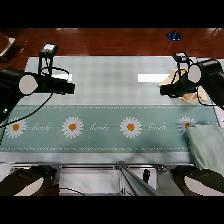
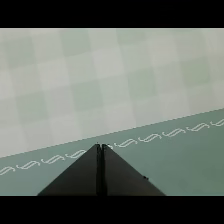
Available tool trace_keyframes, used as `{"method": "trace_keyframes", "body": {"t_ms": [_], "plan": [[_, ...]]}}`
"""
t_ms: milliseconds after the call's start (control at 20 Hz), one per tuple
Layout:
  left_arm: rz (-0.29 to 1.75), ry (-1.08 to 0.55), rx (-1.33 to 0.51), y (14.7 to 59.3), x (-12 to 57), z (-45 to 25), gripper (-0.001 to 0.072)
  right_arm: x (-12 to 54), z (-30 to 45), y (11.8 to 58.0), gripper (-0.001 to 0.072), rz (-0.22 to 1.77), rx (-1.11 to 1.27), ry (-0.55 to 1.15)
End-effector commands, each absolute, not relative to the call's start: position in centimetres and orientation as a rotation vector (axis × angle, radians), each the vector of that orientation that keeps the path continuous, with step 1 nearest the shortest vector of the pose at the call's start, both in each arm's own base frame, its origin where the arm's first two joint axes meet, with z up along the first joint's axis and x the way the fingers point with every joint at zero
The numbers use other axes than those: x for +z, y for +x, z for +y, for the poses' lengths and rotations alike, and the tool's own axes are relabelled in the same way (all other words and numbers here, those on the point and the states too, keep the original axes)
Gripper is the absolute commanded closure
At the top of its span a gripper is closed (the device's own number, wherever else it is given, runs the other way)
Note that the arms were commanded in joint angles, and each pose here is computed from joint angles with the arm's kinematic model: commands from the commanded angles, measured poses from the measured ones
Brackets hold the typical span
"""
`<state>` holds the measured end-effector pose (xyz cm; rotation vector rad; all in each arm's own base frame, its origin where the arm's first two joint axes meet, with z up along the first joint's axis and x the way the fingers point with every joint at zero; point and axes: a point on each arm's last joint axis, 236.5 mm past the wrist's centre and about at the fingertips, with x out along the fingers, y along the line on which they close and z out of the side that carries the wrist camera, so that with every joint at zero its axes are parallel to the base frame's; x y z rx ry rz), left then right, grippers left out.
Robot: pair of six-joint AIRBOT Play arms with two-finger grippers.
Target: Fold the shirts.
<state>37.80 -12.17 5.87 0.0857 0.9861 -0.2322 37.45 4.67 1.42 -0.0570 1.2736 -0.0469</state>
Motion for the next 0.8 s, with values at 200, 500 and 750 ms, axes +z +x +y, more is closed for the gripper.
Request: {"method": "trace_keyframes", "body": {"t_ms": [200,500,750], "plan": [[0.987,0.087,-0.233,37.79,5.83,-12.20,0.0688,1.40,4.69,37.43,0.0695,1.274,-0.047,-0.057],[0.987,0.087,-0.233,37.79,5.83,-12.20,0.0689,1.40,4.69,37.43,0.0695,1.274,-0.047,-0.057],[0.987,0.087,-0.233,37.79,5.83,-12.20,0.0688,1.61,4.89,38.14,0.0694,1.243,-0.041,-0.049]]}}
